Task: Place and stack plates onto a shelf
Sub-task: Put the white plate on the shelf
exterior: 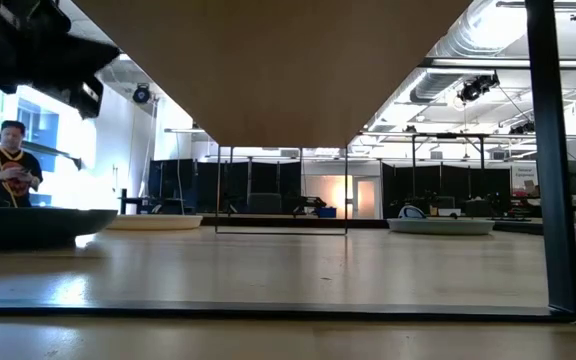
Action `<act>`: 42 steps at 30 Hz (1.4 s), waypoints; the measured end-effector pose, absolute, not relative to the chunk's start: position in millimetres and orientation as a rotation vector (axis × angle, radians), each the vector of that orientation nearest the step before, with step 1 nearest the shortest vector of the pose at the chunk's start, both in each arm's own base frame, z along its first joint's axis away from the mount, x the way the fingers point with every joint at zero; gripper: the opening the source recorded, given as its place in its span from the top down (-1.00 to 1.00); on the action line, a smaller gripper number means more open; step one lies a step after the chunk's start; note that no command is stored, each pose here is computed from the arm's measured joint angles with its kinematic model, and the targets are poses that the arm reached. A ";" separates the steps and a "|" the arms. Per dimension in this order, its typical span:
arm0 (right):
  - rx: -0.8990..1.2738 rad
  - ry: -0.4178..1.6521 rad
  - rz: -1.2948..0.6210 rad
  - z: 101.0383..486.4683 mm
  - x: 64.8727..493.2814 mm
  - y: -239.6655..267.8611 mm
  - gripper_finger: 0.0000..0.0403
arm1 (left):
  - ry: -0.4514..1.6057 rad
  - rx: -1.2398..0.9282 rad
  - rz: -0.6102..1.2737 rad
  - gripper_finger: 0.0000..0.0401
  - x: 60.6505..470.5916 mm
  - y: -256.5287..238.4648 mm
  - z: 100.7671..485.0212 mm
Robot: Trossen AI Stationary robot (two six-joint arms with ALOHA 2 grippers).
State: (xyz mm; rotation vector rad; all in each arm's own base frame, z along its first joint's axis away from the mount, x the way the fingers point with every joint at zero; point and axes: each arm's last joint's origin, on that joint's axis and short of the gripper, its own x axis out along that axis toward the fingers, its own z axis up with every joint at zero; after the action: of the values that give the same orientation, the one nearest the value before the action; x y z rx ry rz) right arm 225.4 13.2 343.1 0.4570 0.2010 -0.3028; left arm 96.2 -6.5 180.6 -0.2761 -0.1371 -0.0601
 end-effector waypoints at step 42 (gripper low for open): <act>0.378 0.393 -0.305 337.2 194.3 -36.4 0.04 | 0.491 -0.775 0.926 0.06 146.6 87.2 328.7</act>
State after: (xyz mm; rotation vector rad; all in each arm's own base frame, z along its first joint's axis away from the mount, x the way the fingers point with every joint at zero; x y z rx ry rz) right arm 194.3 -36.4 337.2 0.3779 0.3927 -0.3054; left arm 146.6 87.2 328.7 -0.7749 0.4908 0.9261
